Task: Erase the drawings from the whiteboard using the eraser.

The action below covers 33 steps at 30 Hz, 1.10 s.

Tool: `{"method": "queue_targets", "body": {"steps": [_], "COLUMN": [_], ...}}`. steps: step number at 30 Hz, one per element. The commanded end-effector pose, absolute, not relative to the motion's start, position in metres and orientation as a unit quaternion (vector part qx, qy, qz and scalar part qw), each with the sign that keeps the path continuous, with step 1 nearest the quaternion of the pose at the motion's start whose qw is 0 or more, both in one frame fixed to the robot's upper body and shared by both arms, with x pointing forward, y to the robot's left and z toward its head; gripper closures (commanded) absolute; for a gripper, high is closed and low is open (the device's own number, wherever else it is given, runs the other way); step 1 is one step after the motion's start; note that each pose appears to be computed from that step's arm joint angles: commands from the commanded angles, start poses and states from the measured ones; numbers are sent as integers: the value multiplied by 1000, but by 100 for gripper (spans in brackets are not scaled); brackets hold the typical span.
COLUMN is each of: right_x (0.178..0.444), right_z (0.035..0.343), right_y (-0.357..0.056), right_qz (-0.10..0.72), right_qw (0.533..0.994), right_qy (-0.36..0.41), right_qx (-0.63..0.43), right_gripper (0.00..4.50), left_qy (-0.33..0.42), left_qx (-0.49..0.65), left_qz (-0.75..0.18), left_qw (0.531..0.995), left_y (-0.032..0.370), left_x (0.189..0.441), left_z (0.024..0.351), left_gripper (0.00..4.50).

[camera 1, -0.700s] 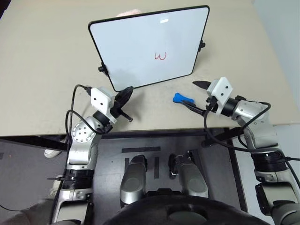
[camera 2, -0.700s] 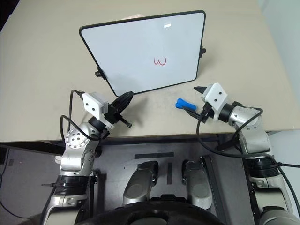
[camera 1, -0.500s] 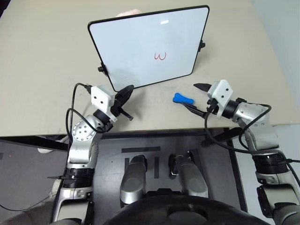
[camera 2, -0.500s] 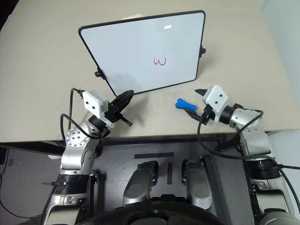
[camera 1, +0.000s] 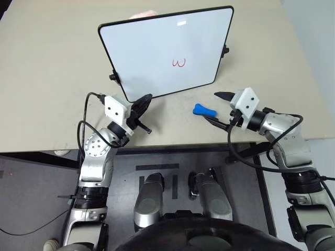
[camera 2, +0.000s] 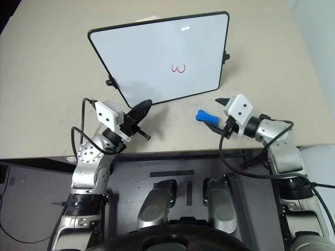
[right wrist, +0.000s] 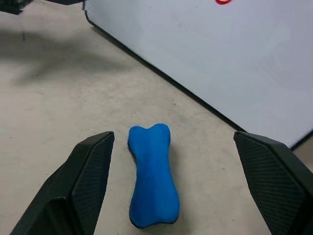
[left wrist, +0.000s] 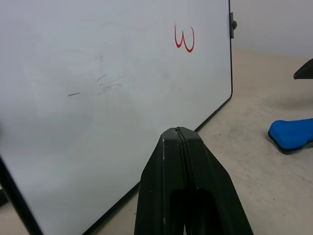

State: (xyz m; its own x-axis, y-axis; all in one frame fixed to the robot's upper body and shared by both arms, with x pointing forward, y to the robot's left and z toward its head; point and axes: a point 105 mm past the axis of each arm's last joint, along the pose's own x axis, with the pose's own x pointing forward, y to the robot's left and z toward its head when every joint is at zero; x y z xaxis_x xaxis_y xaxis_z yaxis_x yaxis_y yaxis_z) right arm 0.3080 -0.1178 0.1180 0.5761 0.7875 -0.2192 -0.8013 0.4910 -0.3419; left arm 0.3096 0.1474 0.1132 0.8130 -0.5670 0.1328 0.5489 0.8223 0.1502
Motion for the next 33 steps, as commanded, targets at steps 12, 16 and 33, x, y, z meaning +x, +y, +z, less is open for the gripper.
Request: {"method": "queue_targets", "body": {"steps": [12,16,33], "right_x": [312,312,318], "right_z": [106,101,100], "right_y": [-116,-116,-114], "right_qz": [458,457,454], "right_qw": [862,861,864], "right_qy": [70,76,75], "right_qx": [-203,-211,-205], "right_gripper": [36,36,121], "left_qy": [-102,-105,-107], "left_qx": [56,54,54], "left_qz": [-288,-290,-287], "left_qw": [950,950,950], "left_y": [148,144,144], "left_x": [301,302,303], "left_z": [119,119,118], "left_gripper": [450,450,450]}}
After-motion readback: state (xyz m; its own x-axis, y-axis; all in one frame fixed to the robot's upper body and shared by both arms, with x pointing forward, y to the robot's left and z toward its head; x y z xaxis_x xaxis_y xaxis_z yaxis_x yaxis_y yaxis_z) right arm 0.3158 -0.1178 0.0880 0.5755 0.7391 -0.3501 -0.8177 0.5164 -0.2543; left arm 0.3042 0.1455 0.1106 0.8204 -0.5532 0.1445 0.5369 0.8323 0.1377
